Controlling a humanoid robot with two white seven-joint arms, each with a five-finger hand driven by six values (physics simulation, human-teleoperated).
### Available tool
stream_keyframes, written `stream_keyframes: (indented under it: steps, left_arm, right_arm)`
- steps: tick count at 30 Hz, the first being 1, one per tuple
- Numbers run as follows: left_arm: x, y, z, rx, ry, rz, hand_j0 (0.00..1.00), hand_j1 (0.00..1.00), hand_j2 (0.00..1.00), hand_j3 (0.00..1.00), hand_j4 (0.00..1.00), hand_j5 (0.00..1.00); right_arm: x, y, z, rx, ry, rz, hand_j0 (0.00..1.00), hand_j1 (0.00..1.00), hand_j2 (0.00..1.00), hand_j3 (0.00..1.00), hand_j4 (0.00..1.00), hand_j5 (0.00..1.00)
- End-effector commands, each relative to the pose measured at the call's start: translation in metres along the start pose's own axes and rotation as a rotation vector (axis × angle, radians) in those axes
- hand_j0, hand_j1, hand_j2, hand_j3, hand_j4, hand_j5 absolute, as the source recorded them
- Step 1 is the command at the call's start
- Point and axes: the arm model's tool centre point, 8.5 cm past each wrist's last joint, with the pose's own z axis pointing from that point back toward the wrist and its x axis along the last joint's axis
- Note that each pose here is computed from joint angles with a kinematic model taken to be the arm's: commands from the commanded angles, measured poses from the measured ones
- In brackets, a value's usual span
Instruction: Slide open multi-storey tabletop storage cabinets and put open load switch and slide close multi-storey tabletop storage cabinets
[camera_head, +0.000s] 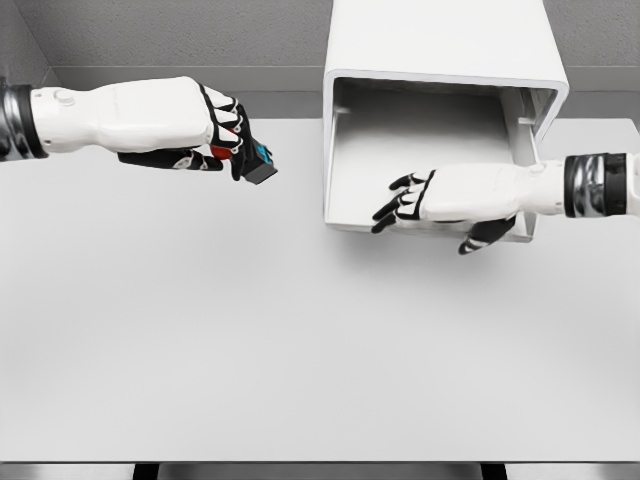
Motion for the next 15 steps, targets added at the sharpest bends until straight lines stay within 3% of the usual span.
stream_keyframes:
  steps: [1, 9, 12, 15]
  left_arm:
    - [0.000, 0.000, -0.001, 0.004, -0.001, 0.006, 0.41, 0.41, 0.41, 0.41, 0.41, 0.41]
    - [0.003, 0.003, -0.005, 0.011, -0.015, -0.001, 0.41, 0.41, 0.41, 0.41, 0.41, 0.41]
    - [0.011, 0.010, -0.016, 0.041, -0.053, -0.015, 0.41, 0.41, 0.41, 0.41, 0.41, 0.41]
    - [0.021, 0.013, -0.039, 0.074, -0.116, -0.017, 0.41, 0.41, 0.41, 0.41, 0.41, 0.41]
  right_arm:
    - [0.009, 0.004, -0.004, 0.008, -0.069, 0.041, 1.00, 1.00, 1.00, 1.00, 1.00, 1.00]
    - [0.007, 0.016, 0.004, 0.027, -0.059, 0.023, 1.00, 1.00, 1.00, 1.00, 1.00, 1.00]
    - [0.006, 0.016, 0.007, 0.029, -0.049, 0.023, 1.00, 1.00, 1.00, 1.00, 1.00, 1.00]
    - [0.005, 0.012, 0.018, -0.007, -0.056, -0.026, 1.00, 1.00, 1.00, 1.00, 1.00, 1.00]
